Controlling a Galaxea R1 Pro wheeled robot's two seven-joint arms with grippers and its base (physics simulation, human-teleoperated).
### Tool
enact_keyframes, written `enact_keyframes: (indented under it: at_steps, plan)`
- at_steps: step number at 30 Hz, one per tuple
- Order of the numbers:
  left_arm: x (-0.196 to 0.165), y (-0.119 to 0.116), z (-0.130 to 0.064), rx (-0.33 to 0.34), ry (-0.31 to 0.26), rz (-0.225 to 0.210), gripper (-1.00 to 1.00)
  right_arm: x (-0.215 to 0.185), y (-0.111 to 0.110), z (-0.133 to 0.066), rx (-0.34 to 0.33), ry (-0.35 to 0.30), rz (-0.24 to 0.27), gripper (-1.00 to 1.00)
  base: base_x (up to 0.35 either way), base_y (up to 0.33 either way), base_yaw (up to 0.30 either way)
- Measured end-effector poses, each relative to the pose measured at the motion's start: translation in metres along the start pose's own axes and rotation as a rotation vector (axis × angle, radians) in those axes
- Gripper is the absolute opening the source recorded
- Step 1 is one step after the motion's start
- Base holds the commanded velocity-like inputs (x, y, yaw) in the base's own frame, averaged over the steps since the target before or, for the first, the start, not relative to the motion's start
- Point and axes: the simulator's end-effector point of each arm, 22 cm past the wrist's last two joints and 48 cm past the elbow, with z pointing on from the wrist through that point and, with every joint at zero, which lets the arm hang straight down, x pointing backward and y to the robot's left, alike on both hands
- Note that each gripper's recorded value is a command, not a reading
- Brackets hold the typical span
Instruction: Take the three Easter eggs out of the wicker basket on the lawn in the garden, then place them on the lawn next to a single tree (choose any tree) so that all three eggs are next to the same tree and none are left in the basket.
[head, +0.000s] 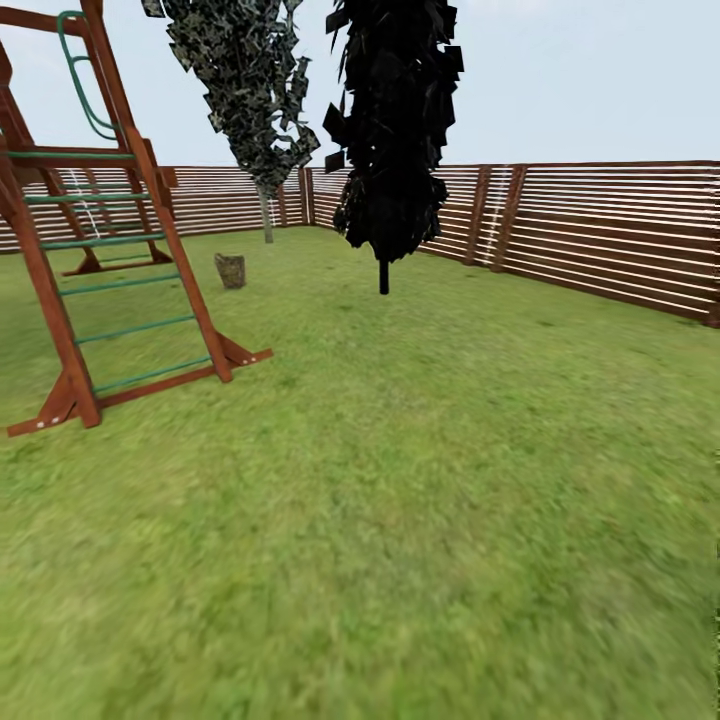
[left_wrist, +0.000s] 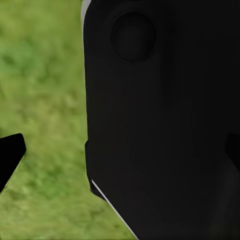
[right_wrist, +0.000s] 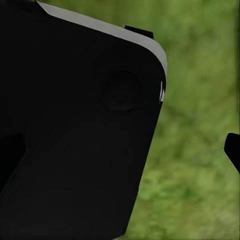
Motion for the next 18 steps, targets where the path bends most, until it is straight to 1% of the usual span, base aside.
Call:
enact_keyframes:
  at_steps: [2,4,18]
  plan:
    - [-0.0001,0.0000,0.0000,0.000,-0.001,0.001,1.00,0.0001,-0.0006,0.0000,0.001,0.000,-0.001,1.00,0.331,0.001,-0.261]
    - [-0.0002,0.0000,0.0000,0.000,-0.001,0.002,1.00,0.0001,-0.0009,0.0000,0.001,0.000,-0.002,1.00,0.203,0.000,-0.261]
    - [-0.0002,-0.0032,0.0001,0.004,-0.001,0.005,1.00,-0.0002,0.0001,0.0002,0.000,0.000,-0.001,1.00,0.017,0.000,-0.261]
